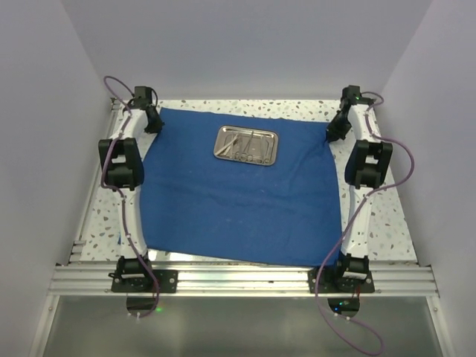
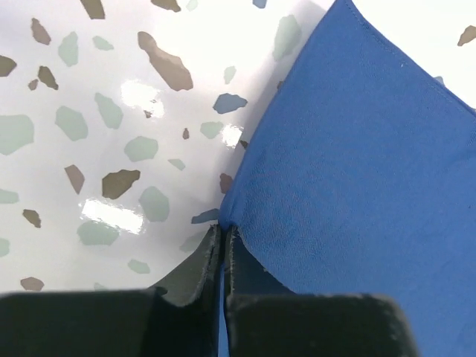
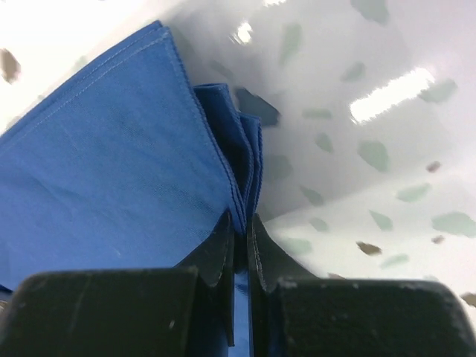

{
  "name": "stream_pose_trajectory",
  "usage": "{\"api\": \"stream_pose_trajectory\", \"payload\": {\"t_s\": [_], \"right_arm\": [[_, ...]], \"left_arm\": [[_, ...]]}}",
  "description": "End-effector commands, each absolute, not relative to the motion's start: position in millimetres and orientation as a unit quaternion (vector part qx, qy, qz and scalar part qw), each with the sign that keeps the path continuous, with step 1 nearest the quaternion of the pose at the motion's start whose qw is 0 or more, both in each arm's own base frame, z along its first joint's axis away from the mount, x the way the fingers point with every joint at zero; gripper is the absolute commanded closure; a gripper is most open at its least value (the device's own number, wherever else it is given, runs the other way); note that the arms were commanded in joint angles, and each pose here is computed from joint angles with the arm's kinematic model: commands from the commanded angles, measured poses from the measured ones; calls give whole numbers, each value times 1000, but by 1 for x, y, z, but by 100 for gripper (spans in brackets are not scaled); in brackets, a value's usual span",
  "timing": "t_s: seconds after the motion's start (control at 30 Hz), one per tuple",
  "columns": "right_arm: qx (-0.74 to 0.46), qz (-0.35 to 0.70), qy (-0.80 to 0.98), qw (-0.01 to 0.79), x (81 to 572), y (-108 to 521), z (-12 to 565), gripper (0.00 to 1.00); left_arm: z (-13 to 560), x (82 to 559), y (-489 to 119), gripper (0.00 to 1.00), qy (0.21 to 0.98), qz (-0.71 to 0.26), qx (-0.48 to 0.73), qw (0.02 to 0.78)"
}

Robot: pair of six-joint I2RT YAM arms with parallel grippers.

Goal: Open and lay out the surgical kit
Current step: Smooth out the surgical kit at the center of the board, then move the container from the surgical kit.

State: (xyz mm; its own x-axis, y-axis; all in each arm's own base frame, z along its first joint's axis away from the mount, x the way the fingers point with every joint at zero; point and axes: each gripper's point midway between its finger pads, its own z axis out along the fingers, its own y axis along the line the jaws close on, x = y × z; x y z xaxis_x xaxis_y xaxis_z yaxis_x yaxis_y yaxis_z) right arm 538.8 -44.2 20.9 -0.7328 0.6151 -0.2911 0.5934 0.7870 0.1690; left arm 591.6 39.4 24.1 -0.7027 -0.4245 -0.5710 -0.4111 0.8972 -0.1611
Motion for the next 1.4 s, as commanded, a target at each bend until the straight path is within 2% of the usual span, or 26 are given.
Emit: {"api": "stream_pose_trajectory", "payload": {"t_s": [0.0, 0.17, 0.37, 0.4, 0.43, 0.47, 0.5, 0.53, 0.57, 0.6, 0.77, 0.83, 0.87, 0.93, 0.97, 1.07, 1.13, 1.17, 1.37], "right_arm": [[317, 97, 920, 211, 588, -4, 9, 100], [329, 135, 897, 261, 625, 2, 11, 100], [326, 155, 885, 295, 641, -3, 19, 100], [325, 156, 884, 297, 641, -6, 23, 80], [323, 158, 885, 296, 640, -7, 26, 62], [319, 155, 885, 303, 637, -10, 39, 48], [318, 147, 886, 305, 634, -13, 45, 39], [321, 133, 884, 312, 631, -20, 53, 27], [320, 126, 885, 314, 628, -22, 58, 25], [316, 120, 884, 322, 623, -26, 75, 24], [320, 96, 881, 335, 595, -32, 109, 23], [318, 120, 868, 362, 589, -22, 142, 23], [321, 136, 873, 340, 577, -11, 130, 23], [300, 159, 877, 339, 568, 19, 142, 28], [285, 167, 887, 324, 560, 41, 136, 29], [233, 177, 907, 302, 545, 103, 129, 32], [216, 178, 919, 278, 537, 126, 113, 37], [201, 181, 923, 275, 537, 142, 113, 43], [168, 152, 948, 222, 532, 179, 66, 55]], "left_arm": [[6, 567, 51, 100, 930, -4, -254, 266], [38, 559, 78, 100, 913, 20, -284, 292], [84, 560, 95, 100, 893, 42, -294, 338], [89, 562, 95, 99, 892, 41, -292, 343], [95, 564, 95, 87, 890, 39, -292, 349], [107, 567, 95, 66, 885, 34, -292, 360], [114, 569, 93, 23, 883, 30, -292, 367], [121, 571, 93, 11, 879, 27, -295, 375], [134, 573, 90, 3, 874, 20, -295, 385], [144, 577, 87, 0, 870, 15, -293, 397], [191, 587, 49, 1, 858, -13, -261, 442], [196, 587, 31, 2, 860, -20, -246, 446], [195, 585, 21, 3, 864, -28, -237, 444], [185, 582, -13, 8, 873, -54, -215, 435], [172, 578, -37, 12, 882, -78, -196, 421], [141, 566, -81, 16, 901, -111, -170, 383], [127, 561, -96, 17, 908, -117, -163, 368], [121, 556, -114, 18, 914, -130, -146, 356], [96, 545, -156, 21, 929, -146, -108, 322]]}}
